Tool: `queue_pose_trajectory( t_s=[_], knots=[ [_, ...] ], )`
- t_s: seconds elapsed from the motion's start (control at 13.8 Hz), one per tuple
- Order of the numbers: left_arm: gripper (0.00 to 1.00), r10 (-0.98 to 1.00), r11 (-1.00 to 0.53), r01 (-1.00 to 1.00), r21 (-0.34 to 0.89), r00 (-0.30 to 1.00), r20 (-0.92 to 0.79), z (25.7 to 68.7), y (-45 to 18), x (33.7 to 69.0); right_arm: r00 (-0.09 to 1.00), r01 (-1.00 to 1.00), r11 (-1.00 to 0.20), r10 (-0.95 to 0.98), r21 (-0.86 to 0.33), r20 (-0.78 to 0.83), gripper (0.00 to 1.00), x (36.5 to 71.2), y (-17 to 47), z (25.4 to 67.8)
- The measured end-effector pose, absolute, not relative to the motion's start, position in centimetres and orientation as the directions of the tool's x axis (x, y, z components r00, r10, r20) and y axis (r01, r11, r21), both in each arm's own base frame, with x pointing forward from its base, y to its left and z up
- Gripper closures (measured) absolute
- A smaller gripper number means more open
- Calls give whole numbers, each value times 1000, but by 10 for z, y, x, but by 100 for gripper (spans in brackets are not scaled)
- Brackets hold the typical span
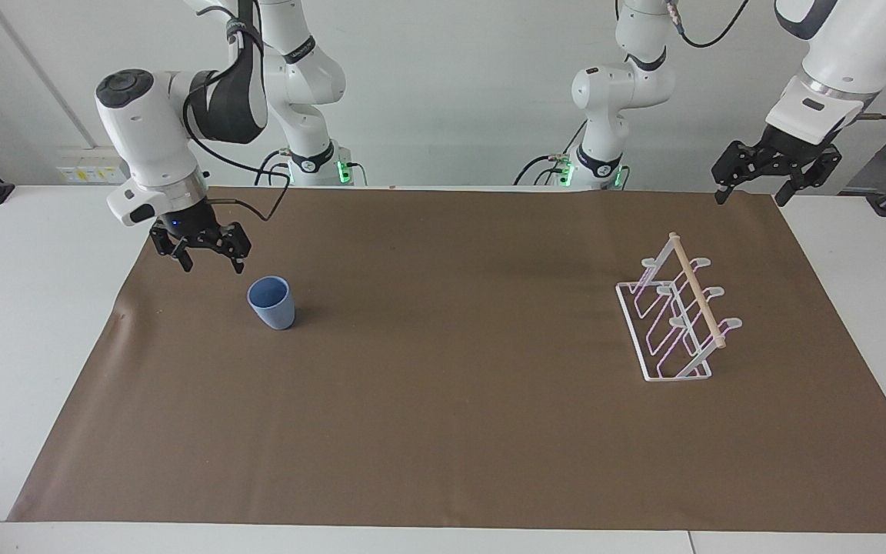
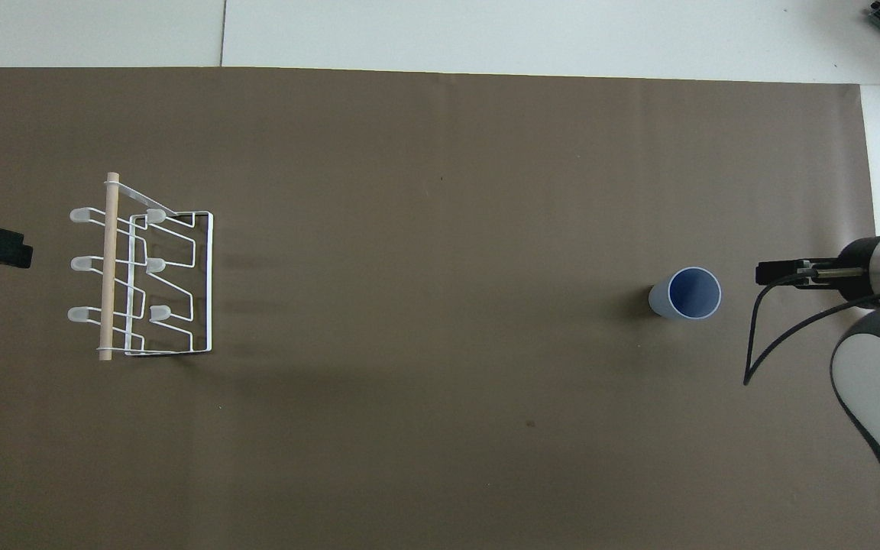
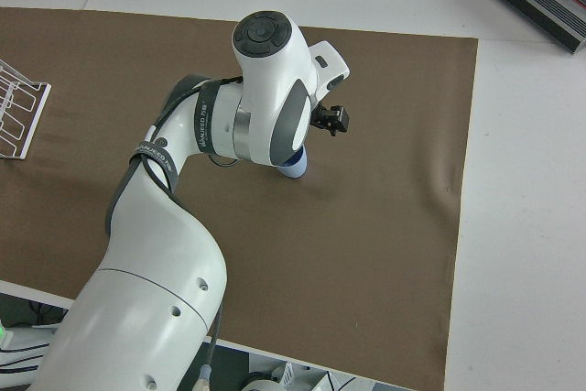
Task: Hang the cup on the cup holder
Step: 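Reach the right gripper to the blue cup and grasp its rim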
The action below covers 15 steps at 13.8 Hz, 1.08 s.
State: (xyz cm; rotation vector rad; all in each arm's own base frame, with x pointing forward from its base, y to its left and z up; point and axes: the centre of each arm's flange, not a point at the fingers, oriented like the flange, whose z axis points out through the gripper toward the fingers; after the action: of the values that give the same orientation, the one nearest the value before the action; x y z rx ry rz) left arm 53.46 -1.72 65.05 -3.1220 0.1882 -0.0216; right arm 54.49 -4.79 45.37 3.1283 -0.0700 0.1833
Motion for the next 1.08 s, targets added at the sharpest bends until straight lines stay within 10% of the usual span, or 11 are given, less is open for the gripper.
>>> queue_pose_trajectory(
  t_s=[1.08],
  knots=[
    [0, -117, -993, -117, -14, 993, 8, 650, -18, 534, 993, -90, -993, -94, -71, 66, 0, 538, -41, 370]
  ],
)
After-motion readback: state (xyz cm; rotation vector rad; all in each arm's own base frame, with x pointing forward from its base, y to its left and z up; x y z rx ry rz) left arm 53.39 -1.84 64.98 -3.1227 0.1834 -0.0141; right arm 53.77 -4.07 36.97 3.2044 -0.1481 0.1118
